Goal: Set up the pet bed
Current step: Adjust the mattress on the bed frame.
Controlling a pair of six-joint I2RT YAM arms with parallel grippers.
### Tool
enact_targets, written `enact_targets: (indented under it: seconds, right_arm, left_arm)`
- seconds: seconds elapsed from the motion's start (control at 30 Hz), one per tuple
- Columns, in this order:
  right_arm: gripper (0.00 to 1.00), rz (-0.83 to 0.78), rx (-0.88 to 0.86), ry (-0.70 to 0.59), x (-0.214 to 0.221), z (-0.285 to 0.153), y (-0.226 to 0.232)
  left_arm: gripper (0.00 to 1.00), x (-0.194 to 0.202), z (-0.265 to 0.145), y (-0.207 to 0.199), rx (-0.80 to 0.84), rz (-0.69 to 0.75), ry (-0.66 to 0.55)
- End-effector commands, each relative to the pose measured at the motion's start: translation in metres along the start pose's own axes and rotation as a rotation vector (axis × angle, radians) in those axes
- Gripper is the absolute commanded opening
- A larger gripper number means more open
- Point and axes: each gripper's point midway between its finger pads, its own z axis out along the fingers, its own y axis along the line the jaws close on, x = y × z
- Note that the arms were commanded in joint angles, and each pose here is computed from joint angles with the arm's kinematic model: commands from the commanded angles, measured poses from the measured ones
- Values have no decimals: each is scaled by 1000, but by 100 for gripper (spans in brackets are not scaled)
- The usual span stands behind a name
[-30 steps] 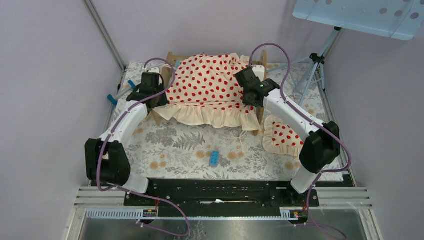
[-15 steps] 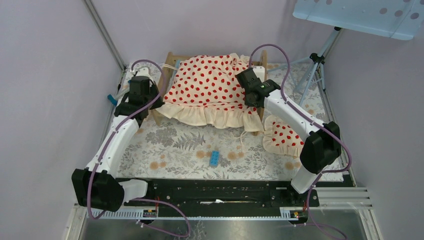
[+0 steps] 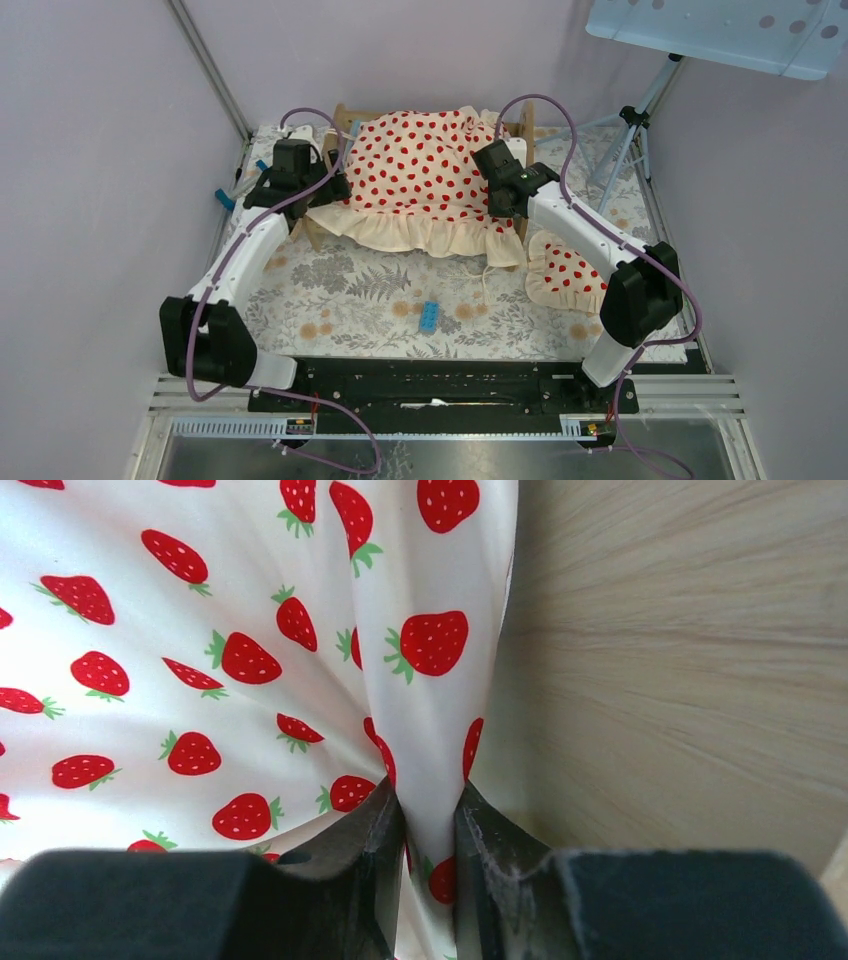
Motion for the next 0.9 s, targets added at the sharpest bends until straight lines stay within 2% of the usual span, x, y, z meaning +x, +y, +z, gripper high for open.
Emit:
enact_targets:
  seconds: [0.0, 0.27, 0.33, 0.47, 0.5, 0.6, 0.67, 0.87]
  right_arm:
    - [28, 13, -44, -33, -10, -9, 3]
    - [29, 11, -75, -26, -11, -8, 11]
    - [29, 8, -74, -25, -11, -7, 10]
    - [30, 3, -64, -27, -11, -6, 8]
    - [30, 3, -62, -25, -10, -6, 8]
    - [30, 2, -55, -28, -10, -6, 6]
    - [30, 1, -50, -32, -10, -7, 5]
    - [30, 5, -45, -51, -15, -13, 1]
  left_arm:
    - [79, -32, 17, -16, 48, 20, -72]
    - [81, 6, 59, -21, 17, 46, 36]
    - [78, 18, 64, -23, 20, 48, 59]
    - [56, 28, 69, -25, 29, 28, 81]
    - [48, 29, 69, -26, 34, 27, 83]
    - [13, 28, 68, -27, 38, 23, 84]
    - [0, 25, 63, -27, 36, 23, 77]
    - [0, 4, 32, -27, 34, 24, 4]
